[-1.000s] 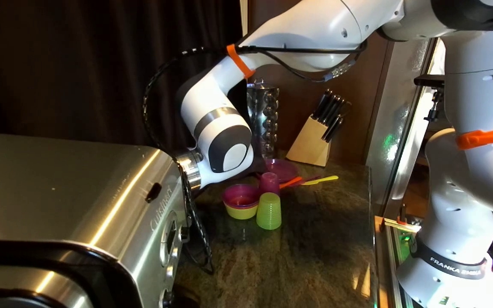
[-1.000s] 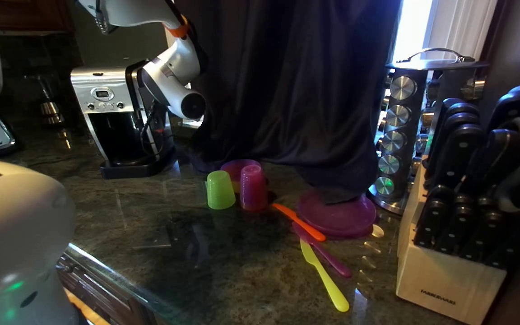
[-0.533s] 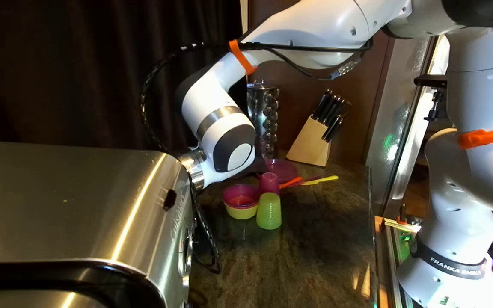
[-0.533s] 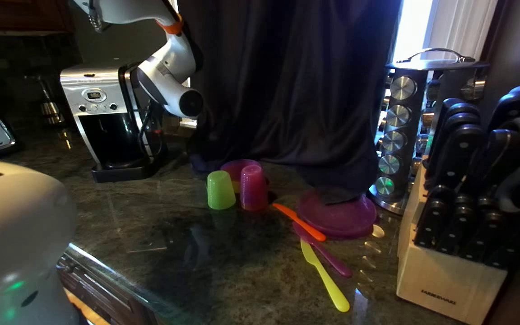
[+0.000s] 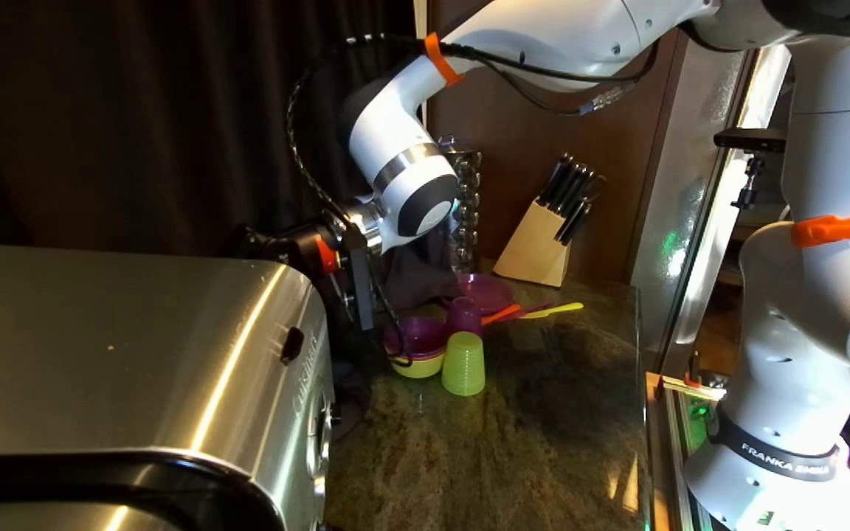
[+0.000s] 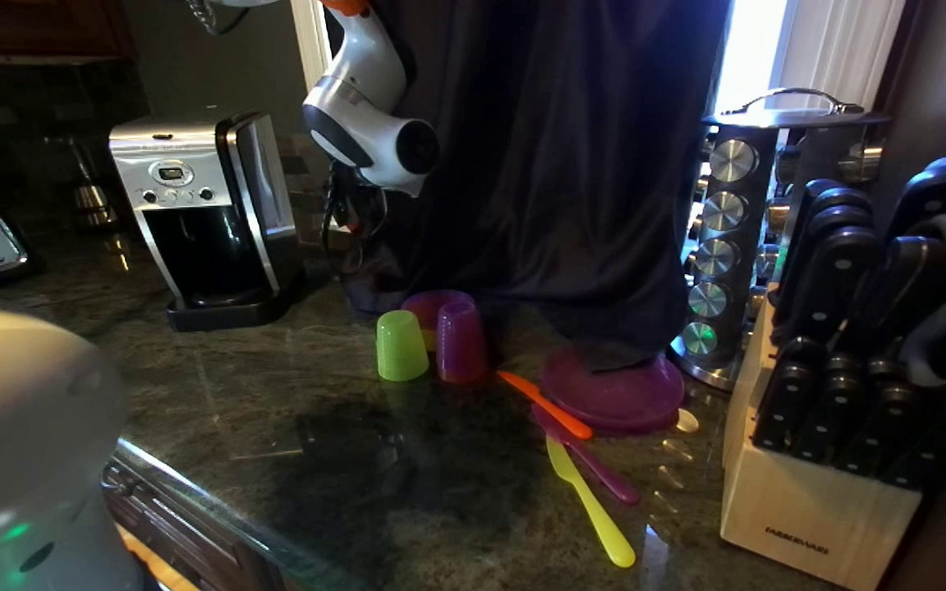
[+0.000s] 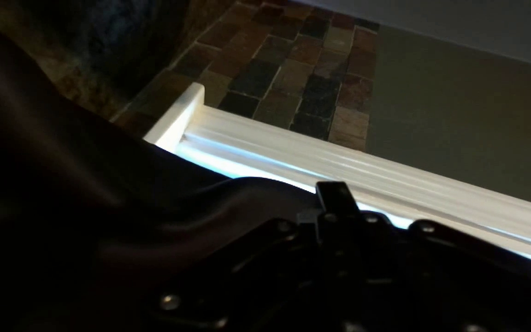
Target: Move the machine to the left
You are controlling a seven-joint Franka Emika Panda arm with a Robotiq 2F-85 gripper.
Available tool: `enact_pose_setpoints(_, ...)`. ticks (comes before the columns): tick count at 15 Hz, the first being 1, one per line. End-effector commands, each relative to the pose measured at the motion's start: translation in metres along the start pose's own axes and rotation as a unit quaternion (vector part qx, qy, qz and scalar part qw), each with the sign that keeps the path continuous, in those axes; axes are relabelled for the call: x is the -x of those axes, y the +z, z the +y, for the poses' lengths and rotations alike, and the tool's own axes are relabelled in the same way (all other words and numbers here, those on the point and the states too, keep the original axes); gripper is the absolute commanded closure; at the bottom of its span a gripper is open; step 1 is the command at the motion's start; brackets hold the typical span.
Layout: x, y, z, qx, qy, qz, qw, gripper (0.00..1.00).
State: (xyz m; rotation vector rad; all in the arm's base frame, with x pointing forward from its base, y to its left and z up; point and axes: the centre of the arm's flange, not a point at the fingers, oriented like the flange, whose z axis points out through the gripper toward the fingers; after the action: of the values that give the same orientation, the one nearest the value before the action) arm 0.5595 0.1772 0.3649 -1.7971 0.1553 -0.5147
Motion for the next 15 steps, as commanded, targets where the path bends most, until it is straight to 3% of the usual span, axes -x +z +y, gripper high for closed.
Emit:
enact_pose_setpoints(1, 0.004, -0.042, -0.013, 0.008, 0.033, -0.095, 0.9949, 1.0)
enact_pose_setpoints(6, 0.015, -0.058, -0.021, -0.031, 0.104, -0.218, 0.9698, 1.0)
enact_pose_setpoints(7, 0.011, -0.045, -0.019, -0.032, 0.073, -0.186, 0.9794, 0.99)
enact_pose_setpoints(10, 0.011, -0.052, -0.019, -0.037, 0.094, -0.206, 0.9732, 0.99)
enact_pose_setpoints(11, 0.017, -0.048, -0.016, -0.053, 0.126, -0.226, 0.9645, 1.0)
enact_pose_setpoints(15, 0.044, -0.036, -0.009, -0.04, 0.158, -0.304, 0.9387, 1.0)
